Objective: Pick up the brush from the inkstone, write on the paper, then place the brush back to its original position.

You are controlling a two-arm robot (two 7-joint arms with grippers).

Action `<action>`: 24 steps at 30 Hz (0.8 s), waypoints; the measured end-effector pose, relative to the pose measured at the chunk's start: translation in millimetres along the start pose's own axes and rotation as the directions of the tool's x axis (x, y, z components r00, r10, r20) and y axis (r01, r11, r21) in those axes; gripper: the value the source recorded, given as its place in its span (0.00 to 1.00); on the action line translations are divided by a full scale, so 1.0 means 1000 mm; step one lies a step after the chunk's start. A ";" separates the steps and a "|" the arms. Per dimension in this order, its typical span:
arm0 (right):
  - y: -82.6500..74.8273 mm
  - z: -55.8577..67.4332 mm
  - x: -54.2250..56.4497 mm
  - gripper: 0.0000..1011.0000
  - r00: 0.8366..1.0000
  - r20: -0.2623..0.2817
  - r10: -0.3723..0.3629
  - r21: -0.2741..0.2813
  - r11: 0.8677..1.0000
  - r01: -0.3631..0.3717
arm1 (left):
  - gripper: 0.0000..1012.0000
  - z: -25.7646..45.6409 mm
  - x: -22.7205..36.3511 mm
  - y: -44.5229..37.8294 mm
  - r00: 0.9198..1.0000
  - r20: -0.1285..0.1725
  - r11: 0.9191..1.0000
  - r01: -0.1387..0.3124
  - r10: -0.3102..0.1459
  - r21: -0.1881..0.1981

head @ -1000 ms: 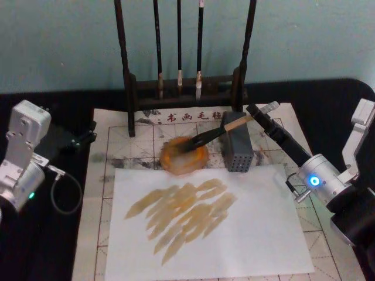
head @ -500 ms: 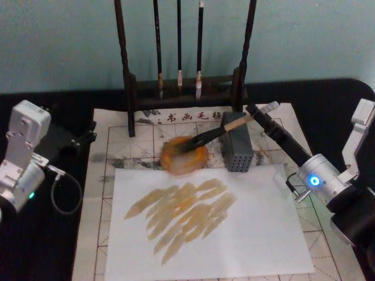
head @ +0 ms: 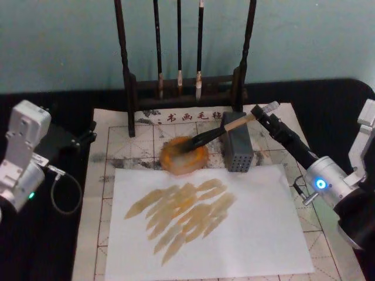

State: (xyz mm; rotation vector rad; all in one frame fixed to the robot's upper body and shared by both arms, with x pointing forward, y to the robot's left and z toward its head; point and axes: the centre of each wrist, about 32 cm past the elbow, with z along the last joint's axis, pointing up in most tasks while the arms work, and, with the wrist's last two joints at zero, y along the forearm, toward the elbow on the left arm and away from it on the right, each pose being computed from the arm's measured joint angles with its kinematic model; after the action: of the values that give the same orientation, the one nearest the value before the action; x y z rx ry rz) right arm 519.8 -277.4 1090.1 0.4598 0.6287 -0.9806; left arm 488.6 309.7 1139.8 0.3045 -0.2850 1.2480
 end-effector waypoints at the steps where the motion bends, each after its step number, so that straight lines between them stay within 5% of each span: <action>1: -0.001 0.001 0.000 0.99 1.000 0.009 -0.002 -0.002 1.000 0.002 | 0.99 0.0000 0.0000 0.0000 1.000 0.000 1.000 0.000 0.000 0.000; 6: -0.010 0.004 -0.001 0.99 0.998 0.068 -0.016 -0.013 1.000 0.017 | 0.99 0.0000 0.0000 0.0000 1.000 0.000 1.000 0.000 0.000 0.000; 11: -0.022 0.009 -0.001 0.99 0.982 0.187 -0.030 -0.043 0.998 0.038 | 0.99 0.0000 0.0000 0.0000 1.000 0.000 1.000 0.000 0.000 0.000; 14: -0.030 0.011 -0.003 0.99 0.948 0.312 -0.061 -0.056 0.995 0.083 | 0.99 0.0000 0.0000 0.0000 1.000 0.000 1.000 0.000 0.000 0.000; 19: -0.033 0.009 -0.006 0.99 0.893 0.436 -0.111 -0.032 0.990 0.139 | 0.99 0.0000 0.0000 0.0000 1.000 0.000 1.000 0.000 0.000 0.000; 24: -0.031 -0.001 -0.012 0.99 0.793 0.579 -0.186 0.019 0.976 0.215 | 0.99 0.0000 0.0000 0.0000 1.000 0.000 1.000 0.000 0.000 0.000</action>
State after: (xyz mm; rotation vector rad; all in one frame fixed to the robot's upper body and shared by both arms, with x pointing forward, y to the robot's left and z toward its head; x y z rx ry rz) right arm 487.5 -284.3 1095.0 0.0299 0.1419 -1.2352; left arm 488.6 309.7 1139.8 0.3044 -0.2851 1.2479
